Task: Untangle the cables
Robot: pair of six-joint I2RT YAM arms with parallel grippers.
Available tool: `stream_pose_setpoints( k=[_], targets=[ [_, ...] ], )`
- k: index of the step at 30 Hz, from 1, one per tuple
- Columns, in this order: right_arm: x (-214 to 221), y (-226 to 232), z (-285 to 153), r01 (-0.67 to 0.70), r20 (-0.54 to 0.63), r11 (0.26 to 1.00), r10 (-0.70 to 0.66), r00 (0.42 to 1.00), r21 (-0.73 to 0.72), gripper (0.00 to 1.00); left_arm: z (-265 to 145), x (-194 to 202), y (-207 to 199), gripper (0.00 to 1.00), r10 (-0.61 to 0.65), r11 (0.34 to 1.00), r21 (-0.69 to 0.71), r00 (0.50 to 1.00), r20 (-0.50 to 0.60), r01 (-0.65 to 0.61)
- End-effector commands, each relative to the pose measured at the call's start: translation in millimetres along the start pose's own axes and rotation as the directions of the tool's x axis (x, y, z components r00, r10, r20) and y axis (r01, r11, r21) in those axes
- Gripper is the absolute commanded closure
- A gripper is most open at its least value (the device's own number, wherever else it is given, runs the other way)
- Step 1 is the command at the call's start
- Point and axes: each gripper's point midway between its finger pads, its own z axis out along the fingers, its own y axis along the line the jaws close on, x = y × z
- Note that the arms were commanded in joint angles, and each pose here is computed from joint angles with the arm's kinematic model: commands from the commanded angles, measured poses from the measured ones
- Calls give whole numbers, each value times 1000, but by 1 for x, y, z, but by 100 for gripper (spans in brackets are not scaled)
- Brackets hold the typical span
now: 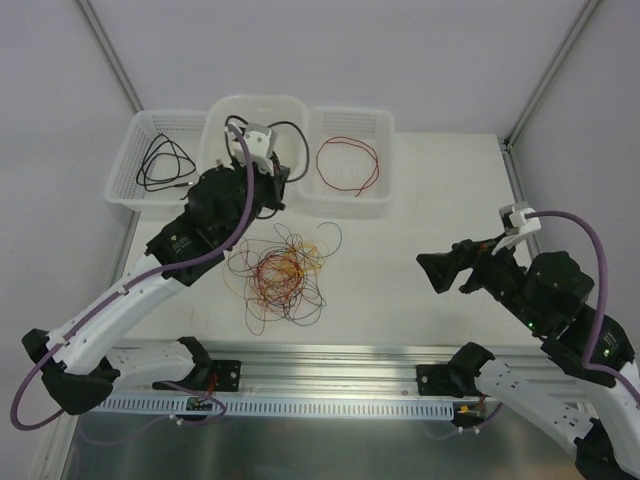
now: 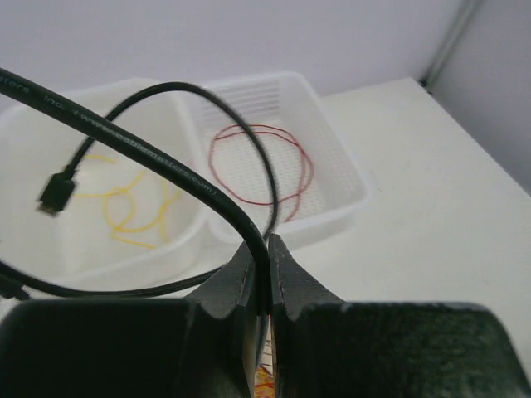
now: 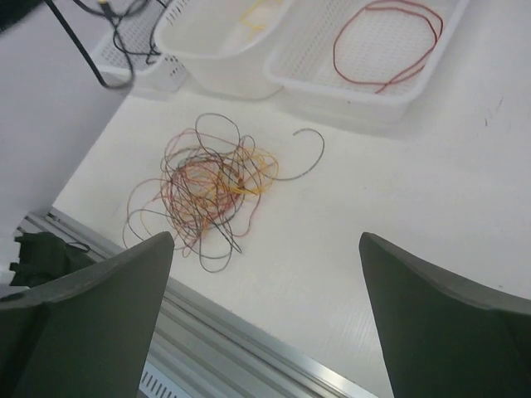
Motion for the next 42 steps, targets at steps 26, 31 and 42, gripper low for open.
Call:
stream_pose_setpoints(
  k=[26,31,42],
  targets=[
    [115,-4,54,49,-306,995,-73,949,-88,0,113,10,438,100,-138,637,-761,989,44,123],
    [121,-7,62,74,-337,994,-96,937,-75,0,142,90,463,99,-235,663,-741,970,-65,111],
    [128,-6,69,68,-377,995,-91,922,-74,0,160,149,446,78,-355,736,-651,925,-138,186]
  ],
)
